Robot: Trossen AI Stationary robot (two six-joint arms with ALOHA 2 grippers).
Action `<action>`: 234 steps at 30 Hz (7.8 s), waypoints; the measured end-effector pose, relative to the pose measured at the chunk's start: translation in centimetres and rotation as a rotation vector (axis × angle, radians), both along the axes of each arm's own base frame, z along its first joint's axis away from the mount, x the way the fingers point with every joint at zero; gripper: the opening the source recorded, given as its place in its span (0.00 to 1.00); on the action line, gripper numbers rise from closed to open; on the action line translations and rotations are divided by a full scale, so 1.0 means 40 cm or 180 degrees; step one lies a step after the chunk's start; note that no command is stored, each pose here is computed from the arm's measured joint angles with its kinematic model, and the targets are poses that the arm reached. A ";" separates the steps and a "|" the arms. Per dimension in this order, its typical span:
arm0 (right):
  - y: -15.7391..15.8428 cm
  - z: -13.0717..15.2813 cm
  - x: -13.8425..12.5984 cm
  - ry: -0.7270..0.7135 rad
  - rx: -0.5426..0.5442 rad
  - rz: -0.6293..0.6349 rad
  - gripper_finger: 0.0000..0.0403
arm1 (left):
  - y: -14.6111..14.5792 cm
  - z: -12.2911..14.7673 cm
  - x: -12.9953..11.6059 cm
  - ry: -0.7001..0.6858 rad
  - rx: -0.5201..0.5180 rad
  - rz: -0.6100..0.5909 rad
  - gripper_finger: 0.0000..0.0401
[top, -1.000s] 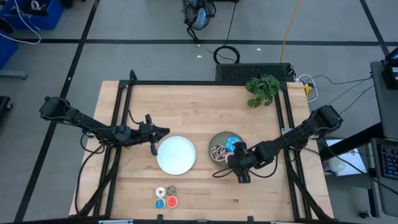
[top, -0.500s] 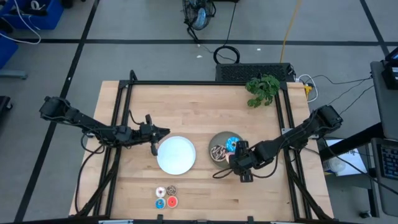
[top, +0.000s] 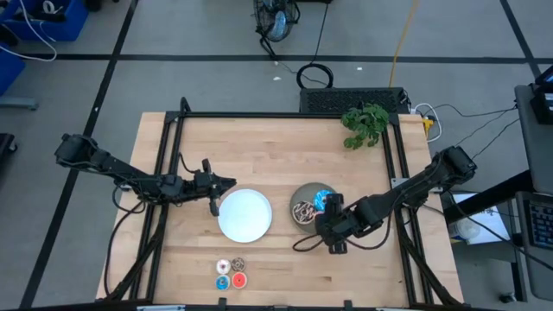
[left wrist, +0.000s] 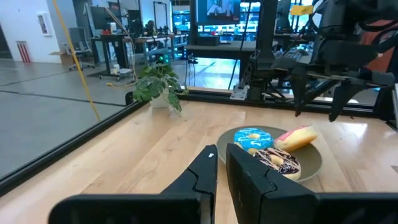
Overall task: Pick & Place donuts
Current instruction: Put the large pink donut on the gray plate, then put the small blue donut on the white plate
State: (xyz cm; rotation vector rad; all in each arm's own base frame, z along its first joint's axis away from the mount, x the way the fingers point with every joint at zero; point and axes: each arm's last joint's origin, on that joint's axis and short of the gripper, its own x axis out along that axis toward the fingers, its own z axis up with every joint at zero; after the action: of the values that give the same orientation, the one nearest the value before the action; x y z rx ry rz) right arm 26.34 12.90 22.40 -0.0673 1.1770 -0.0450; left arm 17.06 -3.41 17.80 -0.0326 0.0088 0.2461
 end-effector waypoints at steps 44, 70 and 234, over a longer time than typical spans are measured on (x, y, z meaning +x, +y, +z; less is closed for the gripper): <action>-0.005 -0.091 -0.026 -0.0064 0.0209 -0.0095 0.00 | 0.000 -0.001 0.000 0.0004 -0.0041 0.0000 0.10; 0.015 -0.010 -0.021 0.0080 0.0110 -0.0049 0.00 | 0.000 -0.001 0.000 0.0003 -0.0041 0.0000 0.10; -0.007 -0.032 -0.035 -0.0036 -0.0048 0.0085 0.58 | 0.000 -0.003 0.000 0.0020 -0.0047 0.0002 0.10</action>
State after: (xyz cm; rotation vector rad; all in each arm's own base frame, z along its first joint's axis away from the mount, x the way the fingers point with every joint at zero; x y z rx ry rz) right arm 24.94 12.64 21.10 -0.0959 1.1644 -0.0307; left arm 17.06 -3.40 17.70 -0.0466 0.0168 0.2466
